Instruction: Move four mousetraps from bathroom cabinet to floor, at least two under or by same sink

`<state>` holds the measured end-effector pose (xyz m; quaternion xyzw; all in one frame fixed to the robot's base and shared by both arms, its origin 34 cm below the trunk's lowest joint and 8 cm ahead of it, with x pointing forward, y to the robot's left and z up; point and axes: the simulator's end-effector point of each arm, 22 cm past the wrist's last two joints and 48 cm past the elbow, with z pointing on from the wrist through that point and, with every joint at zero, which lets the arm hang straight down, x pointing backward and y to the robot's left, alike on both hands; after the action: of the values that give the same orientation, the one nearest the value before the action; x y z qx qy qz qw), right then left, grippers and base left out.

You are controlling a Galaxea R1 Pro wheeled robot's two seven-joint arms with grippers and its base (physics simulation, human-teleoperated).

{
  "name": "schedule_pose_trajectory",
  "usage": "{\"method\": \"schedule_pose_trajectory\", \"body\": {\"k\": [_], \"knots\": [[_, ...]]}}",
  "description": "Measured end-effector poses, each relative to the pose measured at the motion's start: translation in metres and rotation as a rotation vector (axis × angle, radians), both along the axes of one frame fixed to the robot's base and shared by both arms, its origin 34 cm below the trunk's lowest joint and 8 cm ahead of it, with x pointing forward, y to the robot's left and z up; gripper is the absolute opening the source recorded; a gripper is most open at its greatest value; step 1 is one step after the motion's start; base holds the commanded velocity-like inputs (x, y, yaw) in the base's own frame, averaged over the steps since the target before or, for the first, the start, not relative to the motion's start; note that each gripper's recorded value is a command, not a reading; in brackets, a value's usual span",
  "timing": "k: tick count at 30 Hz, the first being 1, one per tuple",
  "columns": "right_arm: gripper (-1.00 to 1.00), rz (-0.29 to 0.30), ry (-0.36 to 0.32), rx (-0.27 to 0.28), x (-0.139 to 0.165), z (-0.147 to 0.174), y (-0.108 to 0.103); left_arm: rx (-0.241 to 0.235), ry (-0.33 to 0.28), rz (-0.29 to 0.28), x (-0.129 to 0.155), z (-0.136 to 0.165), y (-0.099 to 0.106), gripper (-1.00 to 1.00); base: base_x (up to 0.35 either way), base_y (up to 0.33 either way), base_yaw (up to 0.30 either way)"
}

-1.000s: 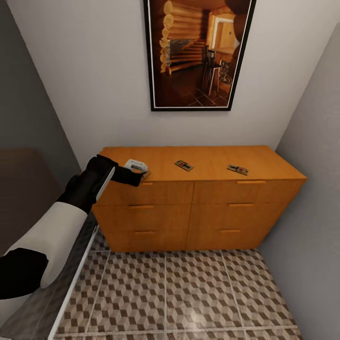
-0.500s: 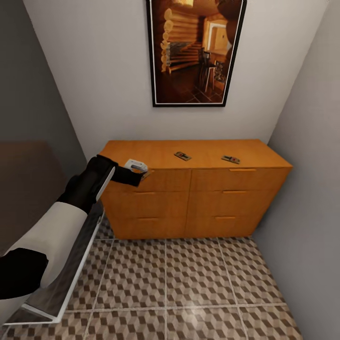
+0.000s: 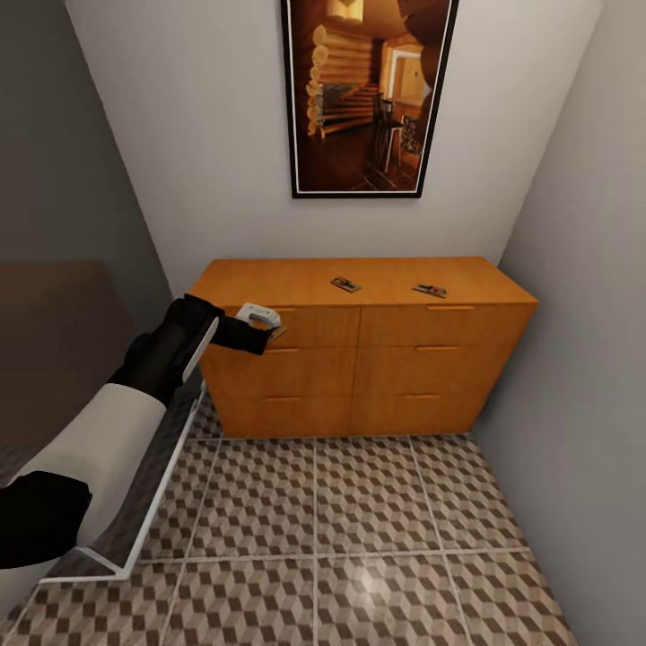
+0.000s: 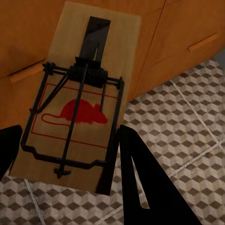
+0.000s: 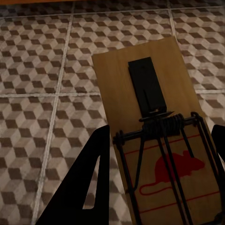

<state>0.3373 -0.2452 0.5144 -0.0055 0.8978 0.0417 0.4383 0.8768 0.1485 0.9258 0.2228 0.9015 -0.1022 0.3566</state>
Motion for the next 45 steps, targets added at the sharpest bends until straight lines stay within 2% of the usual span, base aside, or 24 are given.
{"method": "schedule_pose_trajectory", "body": {"k": [5,13,16,23,26,31,35,37,42,45], "knots": [[-1.00,0.000,0.000,0.000,0.000,0.000,0.000,0.000,0.003,0.000,-0.001,-0.002,0.000,-1.00,-0.011,0.000,0.000],[-1.00,0.000,0.000,-0.001,0.000,0.000,0.000,0.002,0.073,-0.001,-0.025,-0.050,0.003,-1.00,-0.001,0.000,0.000],[-1.00,-0.001,0.000,-0.002,0.000,0.000,0.000,0.006,0.119,-0.002,-0.046,-0.089,0.009,-1.00,0.000,0.000,0.000],[-1.00,-0.001,-0.001,-0.002,0.000,0.000,0.000,-0.002,0.127,-0.039,-0.085,-0.159,0.014,-1.00,0.000,0.000,0.000],[-1.00,-0.001,-0.001,-0.002,0.001,0.000,-0.001,-0.007,0.149,-0.054,-0.112,-0.194,0.014,-1.00,0.000,0.000,0.000],[-1.00,0.000,-0.001,-0.003,0.001,0.000,-0.001,-0.008,0.172,-0.063,-0.147,-0.236,0.018,-1.00,0.000,0.000,0.000],[-1.00,-0.001,-0.002,-0.005,0.001,0.000,-0.002,0.002,0.137,-0.027,-0.167,-0.274,0.036,-1.00,0.000,0.000,0.000],[-1.00,-0.001,-0.002,-0.006,0.001,0.000,-0.003,0.005,0.124,0.009,-0.187,-0.305,0.052,-1.00,0.000,0.000,0.000],[-1.00,-0.003,-0.004,-0.007,0.001,0.000,-0.004,-0.003,0.154,0.037,-0.233,-0.356,0.069,-1.00,0.000,0.000,0.000],[-1.00,-0.004,-0.005,-0.008,0.002,0.001,-0.005,0.007,0.212,0.051,-0.272,-0.389,0.082,-1.00,0.000,0.000,0.000]]}}
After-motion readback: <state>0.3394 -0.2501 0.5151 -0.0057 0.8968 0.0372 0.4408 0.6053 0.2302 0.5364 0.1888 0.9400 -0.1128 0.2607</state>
